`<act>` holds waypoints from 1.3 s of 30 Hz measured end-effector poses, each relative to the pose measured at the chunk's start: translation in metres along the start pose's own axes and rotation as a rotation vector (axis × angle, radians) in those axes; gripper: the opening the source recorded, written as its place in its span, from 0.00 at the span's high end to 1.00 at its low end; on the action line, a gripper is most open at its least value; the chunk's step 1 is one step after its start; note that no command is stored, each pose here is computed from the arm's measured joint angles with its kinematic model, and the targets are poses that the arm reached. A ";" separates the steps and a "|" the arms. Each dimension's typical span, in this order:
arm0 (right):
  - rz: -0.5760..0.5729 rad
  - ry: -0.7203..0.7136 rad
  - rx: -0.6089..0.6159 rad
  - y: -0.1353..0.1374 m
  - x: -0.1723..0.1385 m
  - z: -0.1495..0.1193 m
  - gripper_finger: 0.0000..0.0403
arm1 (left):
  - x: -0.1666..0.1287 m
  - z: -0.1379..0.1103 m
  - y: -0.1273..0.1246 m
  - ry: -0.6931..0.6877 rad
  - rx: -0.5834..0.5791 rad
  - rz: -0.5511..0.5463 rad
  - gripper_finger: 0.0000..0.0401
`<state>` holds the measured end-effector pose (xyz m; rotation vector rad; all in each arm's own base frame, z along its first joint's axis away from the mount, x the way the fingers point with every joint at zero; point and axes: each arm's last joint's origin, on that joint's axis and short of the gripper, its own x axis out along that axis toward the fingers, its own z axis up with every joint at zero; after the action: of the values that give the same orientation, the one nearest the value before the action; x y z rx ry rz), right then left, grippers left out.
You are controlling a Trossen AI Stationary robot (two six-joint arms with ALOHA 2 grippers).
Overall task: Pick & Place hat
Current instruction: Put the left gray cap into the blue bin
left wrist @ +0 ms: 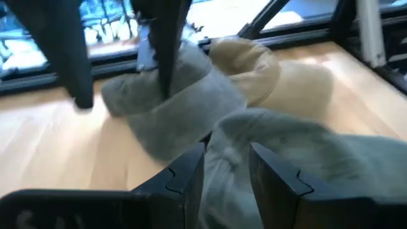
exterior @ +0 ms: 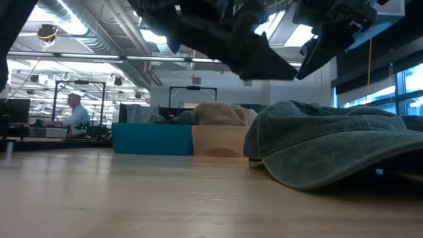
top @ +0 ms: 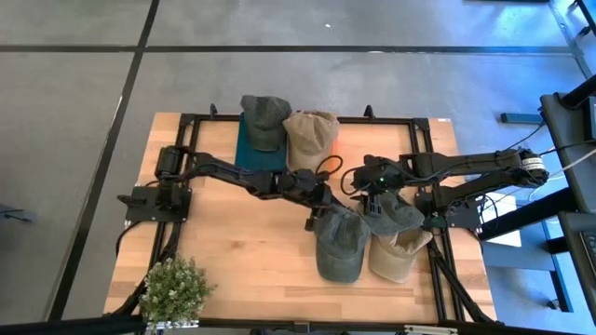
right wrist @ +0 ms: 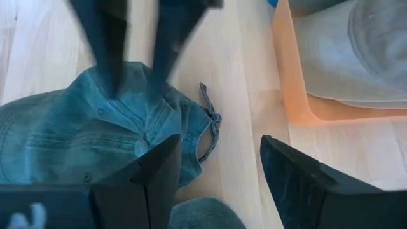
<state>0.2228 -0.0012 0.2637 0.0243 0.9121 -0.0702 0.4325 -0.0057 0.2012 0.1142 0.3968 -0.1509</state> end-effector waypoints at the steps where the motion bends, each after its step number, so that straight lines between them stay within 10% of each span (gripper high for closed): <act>1: 0.000 0.000 0.000 0.000 0.000 0.000 0.46 | 0.003 -0.003 0.001 0.000 -0.008 0.005 0.71; 31: 0.000 -0.005 -0.010 0.000 0.000 0.001 0.46 | 0.028 -0.049 0.001 0.182 -0.050 0.051 0.72; 39: 0.000 -0.005 -0.011 0.000 0.000 0.000 0.46 | 0.028 -0.049 0.001 0.180 -0.065 0.052 0.86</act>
<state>0.2231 -0.0012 0.2640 0.0140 0.9075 -0.0655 0.4394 -0.0012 0.1452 0.0743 0.5777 -0.0765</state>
